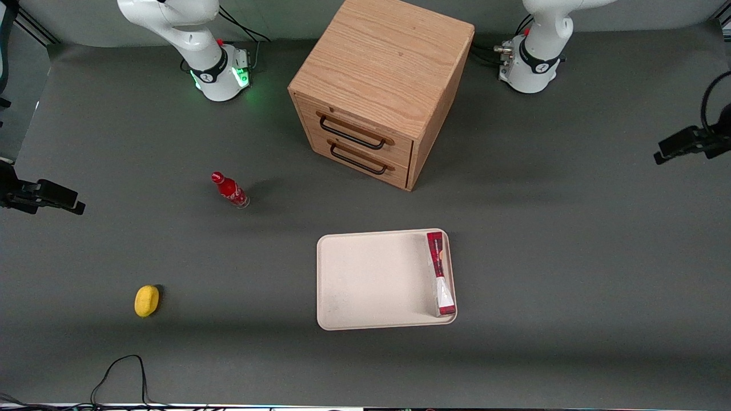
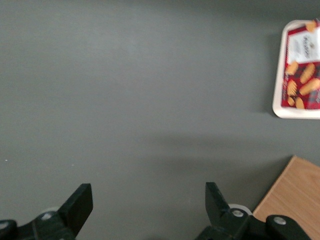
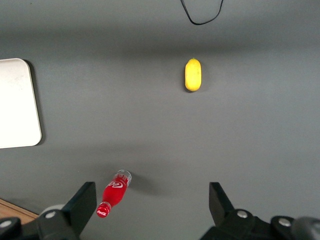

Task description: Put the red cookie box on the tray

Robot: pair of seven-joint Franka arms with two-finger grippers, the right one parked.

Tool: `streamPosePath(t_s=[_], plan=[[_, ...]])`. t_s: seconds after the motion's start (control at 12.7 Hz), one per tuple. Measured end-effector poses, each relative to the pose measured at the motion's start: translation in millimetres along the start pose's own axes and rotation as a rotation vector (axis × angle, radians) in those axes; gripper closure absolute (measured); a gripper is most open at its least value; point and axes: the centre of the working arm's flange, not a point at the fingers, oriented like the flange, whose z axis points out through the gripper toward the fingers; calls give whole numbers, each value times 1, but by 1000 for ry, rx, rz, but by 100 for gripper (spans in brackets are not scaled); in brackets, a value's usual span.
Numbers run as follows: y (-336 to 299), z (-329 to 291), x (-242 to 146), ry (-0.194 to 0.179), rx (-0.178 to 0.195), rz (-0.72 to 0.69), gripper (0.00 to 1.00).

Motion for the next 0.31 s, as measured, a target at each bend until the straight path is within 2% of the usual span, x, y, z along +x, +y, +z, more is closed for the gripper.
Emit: streamPosePath(t_s=[0.16,0.31], plan=[[37,-6,-9,7,16,67,0],[48,-10,-14,14,24,86,0]])
